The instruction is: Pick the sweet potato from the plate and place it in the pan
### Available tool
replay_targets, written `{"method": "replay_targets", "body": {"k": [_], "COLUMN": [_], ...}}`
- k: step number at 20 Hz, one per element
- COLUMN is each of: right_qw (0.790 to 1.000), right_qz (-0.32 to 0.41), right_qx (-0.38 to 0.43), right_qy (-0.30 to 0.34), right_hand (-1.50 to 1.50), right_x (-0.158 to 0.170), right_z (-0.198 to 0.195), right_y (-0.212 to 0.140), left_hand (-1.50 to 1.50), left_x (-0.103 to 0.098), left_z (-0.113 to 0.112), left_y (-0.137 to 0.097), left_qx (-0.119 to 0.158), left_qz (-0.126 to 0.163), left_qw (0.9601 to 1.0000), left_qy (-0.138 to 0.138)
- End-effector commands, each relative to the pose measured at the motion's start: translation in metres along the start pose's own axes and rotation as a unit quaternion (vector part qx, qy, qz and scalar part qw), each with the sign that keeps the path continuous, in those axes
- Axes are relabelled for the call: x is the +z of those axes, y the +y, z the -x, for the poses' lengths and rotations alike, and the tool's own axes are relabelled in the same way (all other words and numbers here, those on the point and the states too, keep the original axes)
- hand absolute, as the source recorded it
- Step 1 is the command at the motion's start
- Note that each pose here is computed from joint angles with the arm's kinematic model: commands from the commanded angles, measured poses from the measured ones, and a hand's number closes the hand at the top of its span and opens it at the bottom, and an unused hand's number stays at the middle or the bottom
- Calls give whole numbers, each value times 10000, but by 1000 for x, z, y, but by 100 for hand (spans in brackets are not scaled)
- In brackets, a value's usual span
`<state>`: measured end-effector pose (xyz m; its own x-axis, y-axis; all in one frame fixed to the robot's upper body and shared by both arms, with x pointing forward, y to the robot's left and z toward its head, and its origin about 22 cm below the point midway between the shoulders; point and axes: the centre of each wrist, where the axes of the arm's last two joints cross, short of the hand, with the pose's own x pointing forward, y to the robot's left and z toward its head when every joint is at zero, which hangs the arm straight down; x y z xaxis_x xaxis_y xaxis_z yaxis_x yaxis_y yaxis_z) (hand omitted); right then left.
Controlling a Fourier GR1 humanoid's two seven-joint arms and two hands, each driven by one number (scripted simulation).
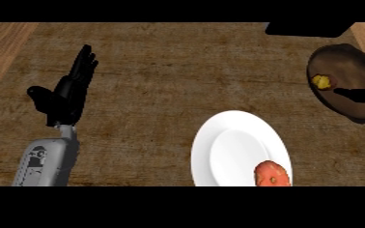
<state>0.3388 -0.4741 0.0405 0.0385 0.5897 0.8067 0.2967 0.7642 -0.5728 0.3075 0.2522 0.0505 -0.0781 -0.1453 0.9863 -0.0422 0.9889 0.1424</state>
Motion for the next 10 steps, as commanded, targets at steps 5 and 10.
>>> {"method": "replay_targets", "body": {"k": [5,10], "right_qw": [9874,9768], "right_qz": [113,-419], "right_qx": [-1562,-2034], "right_qy": [-217,-522], "right_hand": [-150,-150], "right_x": [29,81], "right_z": [29,64], "right_y": [-43,-94], "left_hand": [0,0], "left_x": [-2,6], "left_z": [-9,5], "left_y": [16,15], "left_qx": [-120,-59], "left_qz": [-116,-264], "left_qw": [9999,9996], "left_qy": [15,96]}}
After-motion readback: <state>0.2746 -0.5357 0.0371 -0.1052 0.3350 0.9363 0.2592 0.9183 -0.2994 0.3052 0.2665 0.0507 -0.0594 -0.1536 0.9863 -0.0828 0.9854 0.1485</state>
